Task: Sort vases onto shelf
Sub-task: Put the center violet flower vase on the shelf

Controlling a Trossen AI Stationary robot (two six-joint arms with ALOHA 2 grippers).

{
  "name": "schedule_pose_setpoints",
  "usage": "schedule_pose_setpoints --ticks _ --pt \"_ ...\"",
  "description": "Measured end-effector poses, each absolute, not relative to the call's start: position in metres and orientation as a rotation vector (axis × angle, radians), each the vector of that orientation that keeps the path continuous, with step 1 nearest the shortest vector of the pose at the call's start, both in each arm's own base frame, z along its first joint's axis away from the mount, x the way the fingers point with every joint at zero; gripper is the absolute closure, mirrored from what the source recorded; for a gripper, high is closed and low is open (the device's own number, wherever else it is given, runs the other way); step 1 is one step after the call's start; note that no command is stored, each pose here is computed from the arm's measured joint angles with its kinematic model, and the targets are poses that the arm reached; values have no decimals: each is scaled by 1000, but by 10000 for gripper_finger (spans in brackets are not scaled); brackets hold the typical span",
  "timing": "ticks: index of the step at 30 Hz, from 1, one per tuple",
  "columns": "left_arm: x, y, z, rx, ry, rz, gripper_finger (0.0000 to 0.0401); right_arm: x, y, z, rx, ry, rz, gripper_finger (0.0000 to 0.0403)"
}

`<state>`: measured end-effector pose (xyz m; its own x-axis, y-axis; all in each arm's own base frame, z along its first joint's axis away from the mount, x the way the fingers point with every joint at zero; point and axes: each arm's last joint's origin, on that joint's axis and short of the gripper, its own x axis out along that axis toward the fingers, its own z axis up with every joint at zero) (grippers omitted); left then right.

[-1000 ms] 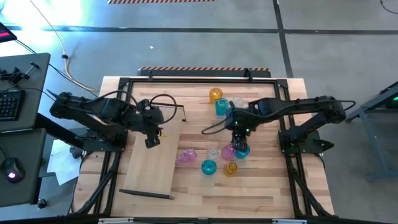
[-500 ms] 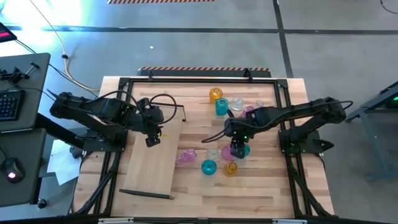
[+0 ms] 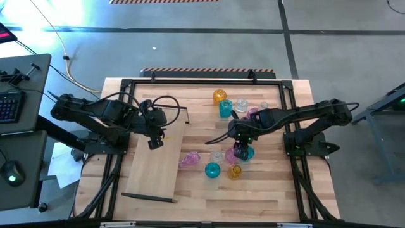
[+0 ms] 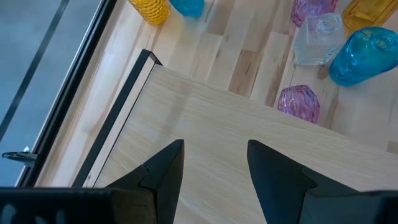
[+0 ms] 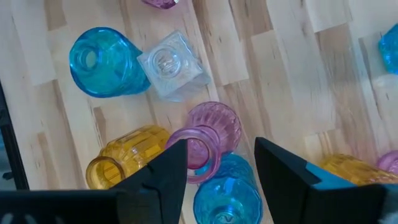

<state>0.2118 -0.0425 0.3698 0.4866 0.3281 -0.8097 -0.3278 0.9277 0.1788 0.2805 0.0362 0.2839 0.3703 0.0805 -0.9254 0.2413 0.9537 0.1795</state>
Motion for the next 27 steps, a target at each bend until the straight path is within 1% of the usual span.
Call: schedule_pose_setpoints --ticks 9,17,27 --pt "212 -43 370 0 985 398 231 280 36 283 305 1203 -108 236" --pt "212 -44 370 1 984 395 231 289 39 270 283 1252 -100 236" --pt "211 -49 370 6 979 377 231 293 40 263 284 1279 -98 238"
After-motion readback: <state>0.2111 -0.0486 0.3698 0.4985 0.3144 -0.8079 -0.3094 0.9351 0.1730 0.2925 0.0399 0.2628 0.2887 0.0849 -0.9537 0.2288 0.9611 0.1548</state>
